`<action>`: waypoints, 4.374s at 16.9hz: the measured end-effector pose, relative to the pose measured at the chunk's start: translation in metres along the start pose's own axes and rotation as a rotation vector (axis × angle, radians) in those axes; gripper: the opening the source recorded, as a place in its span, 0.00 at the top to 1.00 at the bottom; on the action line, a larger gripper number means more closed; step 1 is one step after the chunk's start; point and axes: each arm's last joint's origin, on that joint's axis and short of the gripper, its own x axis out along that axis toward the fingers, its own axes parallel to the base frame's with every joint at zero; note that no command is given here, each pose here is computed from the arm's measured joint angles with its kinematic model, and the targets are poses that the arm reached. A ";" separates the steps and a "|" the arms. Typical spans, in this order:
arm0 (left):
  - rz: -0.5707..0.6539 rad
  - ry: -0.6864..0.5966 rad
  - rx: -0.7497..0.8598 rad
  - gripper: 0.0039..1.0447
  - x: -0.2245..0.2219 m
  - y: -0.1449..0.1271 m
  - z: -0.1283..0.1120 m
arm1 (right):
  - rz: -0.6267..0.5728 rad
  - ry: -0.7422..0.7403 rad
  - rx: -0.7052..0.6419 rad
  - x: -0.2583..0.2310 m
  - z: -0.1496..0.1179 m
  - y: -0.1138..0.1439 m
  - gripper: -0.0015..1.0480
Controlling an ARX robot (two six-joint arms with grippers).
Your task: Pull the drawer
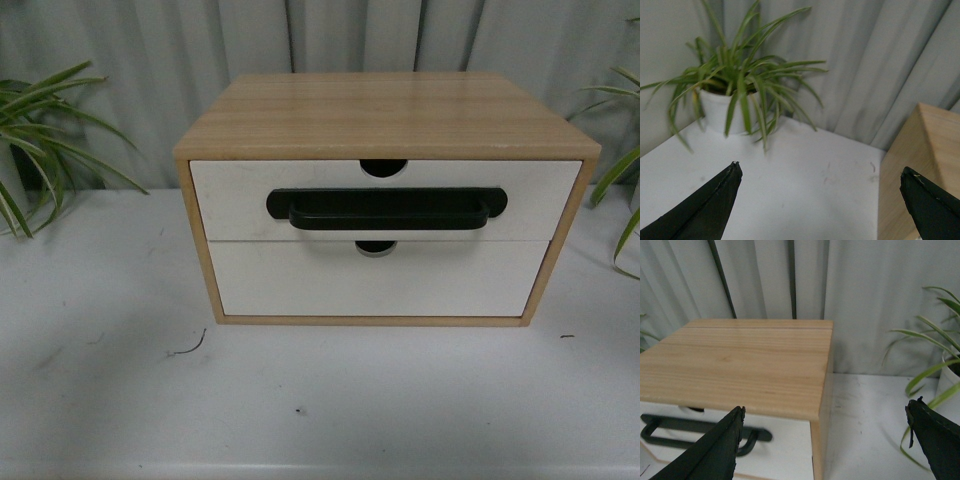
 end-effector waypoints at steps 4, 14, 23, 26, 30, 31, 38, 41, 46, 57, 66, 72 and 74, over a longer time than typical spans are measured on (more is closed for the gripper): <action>-0.201 0.075 0.132 0.06 0.080 -0.066 0.009 | 0.050 0.022 -0.176 0.078 0.034 0.011 0.06; -0.922 0.334 0.805 0.06 0.088 -0.166 0.012 | 0.499 0.054 -0.887 0.086 0.031 0.016 0.06; -1.160 0.468 1.076 0.06 0.080 -0.199 -0.022 | 0.729 0.118 -1.407 0.091 -0.001 0.003 0.06; -1.189 0.479 1.111 0.06 0.085 -0.212 -0.038 | 0.829 0.152 -1.454 0.102 -0.024 0.015 0.06; -1.206 0.483 1.118 0.06 0.088 -0.219 -0.058 | 0.880 0.182 -1.447 0.110 -0.045 0.023 0.06; -1.209 0.492 1.118 0.06 0.089 -0.219 -0.063 | 0.900 0.192 -1.440 0.111 -0.049 0.026 0.06; -1.181 0.506 1.123 0.06 0.099 -0.217 -0.078 | 0.921 0.182 -1.448 0.128 -0.070 0.032 0.06; -1.183 0.521 1.122 0.06 0.100 -0.217 -0.084 | 0.915 0.160 -1.460 0.135 -0.071 0.035 0.06; -1.186 0.523 1.124 0.06 0.100 -0.222 -0.094 | 0.945 0.158 -1.460 0.139 -0.080 0.042 0.06; -1.221 0.504 1.115 0.06 0.093 -0.224 -0.103 | 0.946 0.171 -1.449 0.132 -0.090 0.039 0.06; -1.278 0.494 1.089 0.06 0.060 -0.205 -0.106 | 0.971 0.263 -1.413 0.085 -0.091 0.038 0.06; -1.332 0.503 1.082 0.06 0.025 -0.191 -0.107 | 1.017 0.310 -1.381 0.045 -0.091 0.040 0.06; -1.350 0.506 1.079 0.06 0.017 -0.188 -0.107 | 1.033 0.326 -1.372 0.034 -0.090 0.041 0.06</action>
